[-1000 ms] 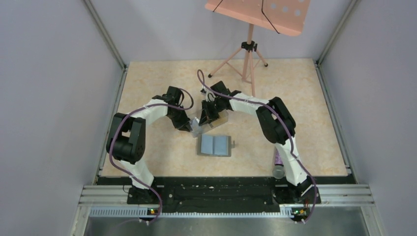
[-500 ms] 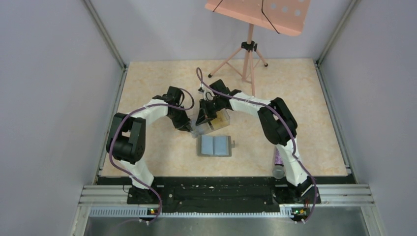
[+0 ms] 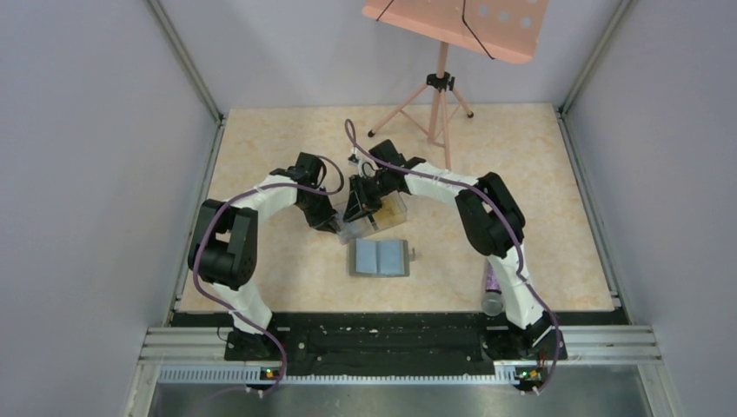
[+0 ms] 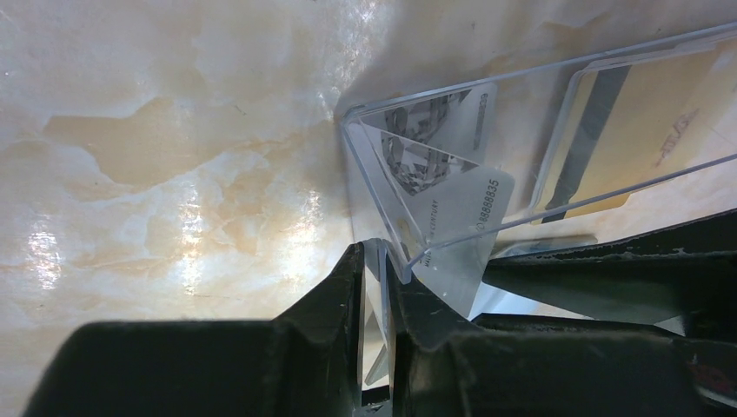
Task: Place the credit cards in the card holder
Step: Pick up the credit card from the storage box.
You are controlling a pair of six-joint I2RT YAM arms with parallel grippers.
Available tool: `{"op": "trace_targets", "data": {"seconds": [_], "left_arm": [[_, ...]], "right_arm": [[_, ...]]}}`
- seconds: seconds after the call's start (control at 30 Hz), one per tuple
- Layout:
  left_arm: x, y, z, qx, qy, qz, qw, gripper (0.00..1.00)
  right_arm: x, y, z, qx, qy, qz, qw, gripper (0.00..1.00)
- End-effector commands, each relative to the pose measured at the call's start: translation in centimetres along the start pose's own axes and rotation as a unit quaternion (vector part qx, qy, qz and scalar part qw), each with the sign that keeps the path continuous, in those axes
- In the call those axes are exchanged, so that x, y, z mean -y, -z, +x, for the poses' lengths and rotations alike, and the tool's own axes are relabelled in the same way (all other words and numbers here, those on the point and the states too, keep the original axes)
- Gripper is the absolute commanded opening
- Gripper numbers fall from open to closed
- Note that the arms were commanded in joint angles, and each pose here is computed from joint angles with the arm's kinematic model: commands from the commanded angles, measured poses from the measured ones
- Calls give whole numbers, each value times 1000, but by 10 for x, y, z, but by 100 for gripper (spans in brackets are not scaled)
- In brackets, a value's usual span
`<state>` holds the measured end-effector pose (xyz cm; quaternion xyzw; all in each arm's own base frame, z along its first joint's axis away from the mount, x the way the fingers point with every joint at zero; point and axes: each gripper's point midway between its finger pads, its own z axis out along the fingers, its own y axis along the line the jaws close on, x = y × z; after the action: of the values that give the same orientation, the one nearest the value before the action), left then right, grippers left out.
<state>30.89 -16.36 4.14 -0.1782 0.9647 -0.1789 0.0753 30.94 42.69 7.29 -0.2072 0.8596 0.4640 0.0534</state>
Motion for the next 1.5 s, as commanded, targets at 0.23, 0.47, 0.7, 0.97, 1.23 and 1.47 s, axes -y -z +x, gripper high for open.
{"op": "trace_targets", "data": {"seconds": [0.23, 0.47, 0.7, 0.97, 1.23, 1.47], "left_arm": [[32, 9, -9, 10, -25, 55, 998, 0], [33, 10, -10, 11, -24, 56, 998, 0], [33, 9, -10, 10, -24, 56, 998, 0], [33, 9, -9, 8, -26, 55, 998, 0], [30, 8, -9, 8, -26, 50, 998, 0], [21, 13, -13, 24, -11, 42, 999, 0]], "right_arm": [[2, -25, 35, -63, 7, 3, 998, 31], [-26, -29, 33, -45, -8, -92, 995, 29], [-36, -27, 26, -33, -9, -109, 993, 26], [5, -42, 51, -77, 10, -21, 997, 28], [18, -32, 40, -69, 36, 56, 995, 13], [-10, -9, 11, -31, 72, 73, 994, 0]]}}
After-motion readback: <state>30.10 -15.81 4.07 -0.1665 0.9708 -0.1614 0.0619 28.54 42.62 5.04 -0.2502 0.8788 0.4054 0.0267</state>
